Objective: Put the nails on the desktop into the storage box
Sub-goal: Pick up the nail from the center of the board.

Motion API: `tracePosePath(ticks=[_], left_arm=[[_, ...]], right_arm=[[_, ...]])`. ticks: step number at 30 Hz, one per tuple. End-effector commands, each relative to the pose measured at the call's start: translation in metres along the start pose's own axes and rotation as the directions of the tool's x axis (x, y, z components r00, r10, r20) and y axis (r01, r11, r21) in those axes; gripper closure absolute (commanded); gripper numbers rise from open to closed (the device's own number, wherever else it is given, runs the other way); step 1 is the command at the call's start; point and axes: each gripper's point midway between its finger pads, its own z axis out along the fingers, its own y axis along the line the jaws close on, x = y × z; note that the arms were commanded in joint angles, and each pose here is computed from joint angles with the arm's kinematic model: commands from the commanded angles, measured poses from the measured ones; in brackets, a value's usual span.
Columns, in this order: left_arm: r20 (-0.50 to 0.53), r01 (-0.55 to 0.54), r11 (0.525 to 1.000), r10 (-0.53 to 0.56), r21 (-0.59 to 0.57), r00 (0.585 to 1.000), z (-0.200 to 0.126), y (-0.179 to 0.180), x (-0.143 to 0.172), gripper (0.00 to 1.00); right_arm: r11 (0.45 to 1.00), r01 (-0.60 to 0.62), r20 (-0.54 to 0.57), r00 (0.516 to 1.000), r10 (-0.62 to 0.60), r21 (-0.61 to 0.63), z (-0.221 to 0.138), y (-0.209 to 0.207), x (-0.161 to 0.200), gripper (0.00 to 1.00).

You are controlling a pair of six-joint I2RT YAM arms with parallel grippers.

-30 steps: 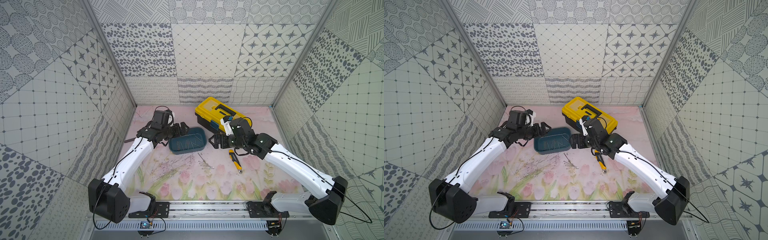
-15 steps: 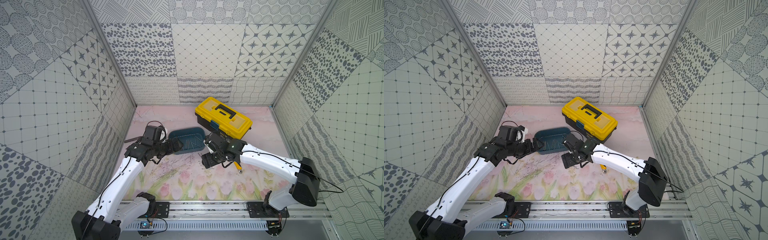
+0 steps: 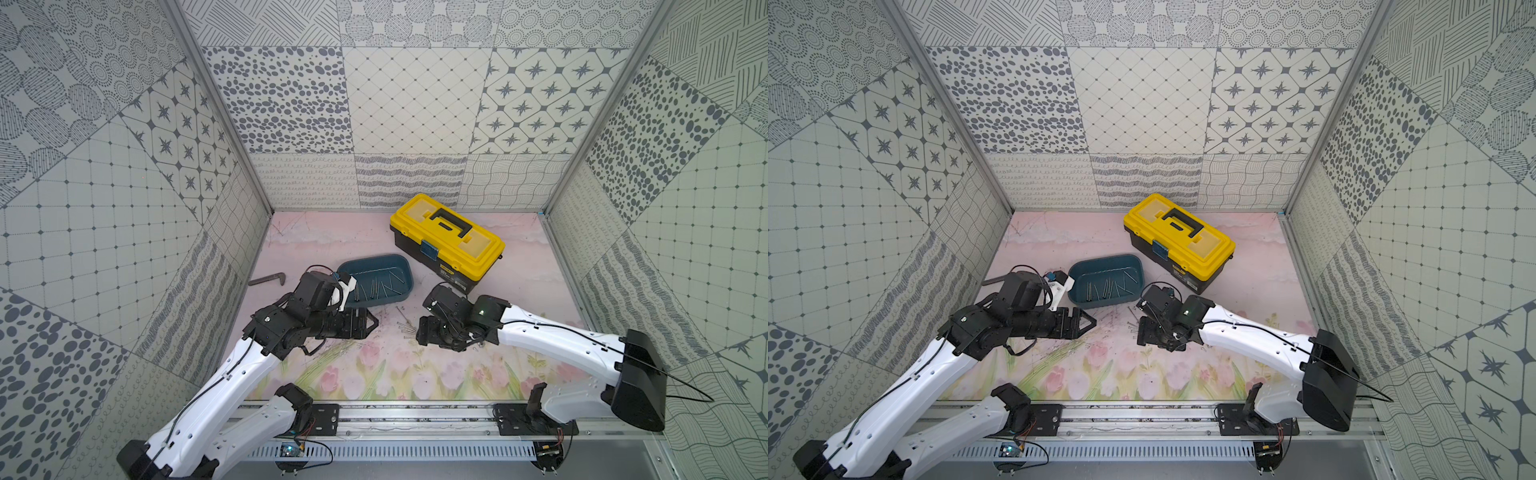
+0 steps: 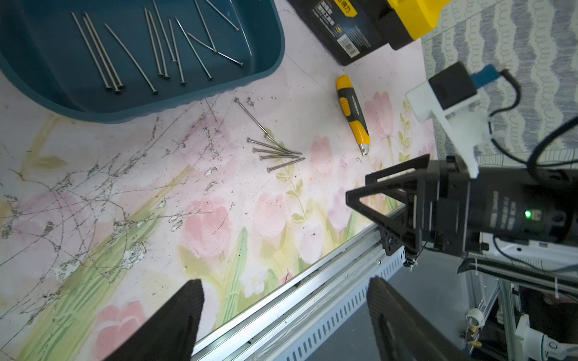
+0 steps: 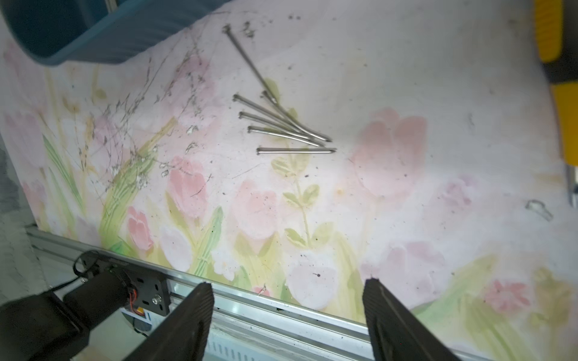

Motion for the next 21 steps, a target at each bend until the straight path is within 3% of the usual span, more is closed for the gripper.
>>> tracePosePath(ticks=[1,3,6,8,11,12,16,21], left_arm=[[-0.126,-0.216,0.976,0.21,-0.034,0.97,0.004,-0.011,0.02,0.15],[-0.172,-0.353,0.935,0.342,-0.036,0.924,0.007,-0.019,0.022,0.13],[-0.284,-0.524,0.852,0.5,-0.012,0.818,0.014,-0.025,0.026,0.14],[-0.361,-0.633,0.773,0.603,0.045,0.711,0.023,-0.024,0.034,0.15],[-0.433,-0.771,0.621,0.74,0.145,0.514,0.04,-0.02,0.053,0.16],[-0.439,-0.802,0.578,0.766,0.15,0.47,0.047,-0.018,0.053,0.19],[-0.365,-0.858,0.494,0.832,0.144,0.418,0.071,-0.017,0.046,0.21],[-0.327,-0.858,0.495,0.841,0.14,0.432,0.103,-0.016,0.045,0.25]], right_arm=[[0.957,-0.282,-0.05,0.959,0.279,-0.07,-0.002,-0.013,0.007,0.19],[0.935,-0.342,-0.049,0.94,0.338,-0.098,-0.003,-0.026,0.008,0.19],[0.927,-0.353,-0.029,0.935,0.353,-0.128,-0.009,-0.038,0.006,0.19],[0.928,-0.347,-0.037,0.938,0.345,-0.139,-0.011,-0.04,0.008,0.19],[0.933,-0.328,-0.038,0.945,0.326,-0.146,-0.012,-0.04,0.009,0.19],[0.936,-0.321,-0.03,0.947,0.32,-0.146,-0.012,-0.041,0.008,0.19],[0.93,-0.329,-0.017,0.943,0.331,-0.163,-0.018,-0.039,0.006,0.19],[0.931,-0.305,0.038,0.947,0.319,-0.199,-0.029,-0.037,-0.003,0.18]])
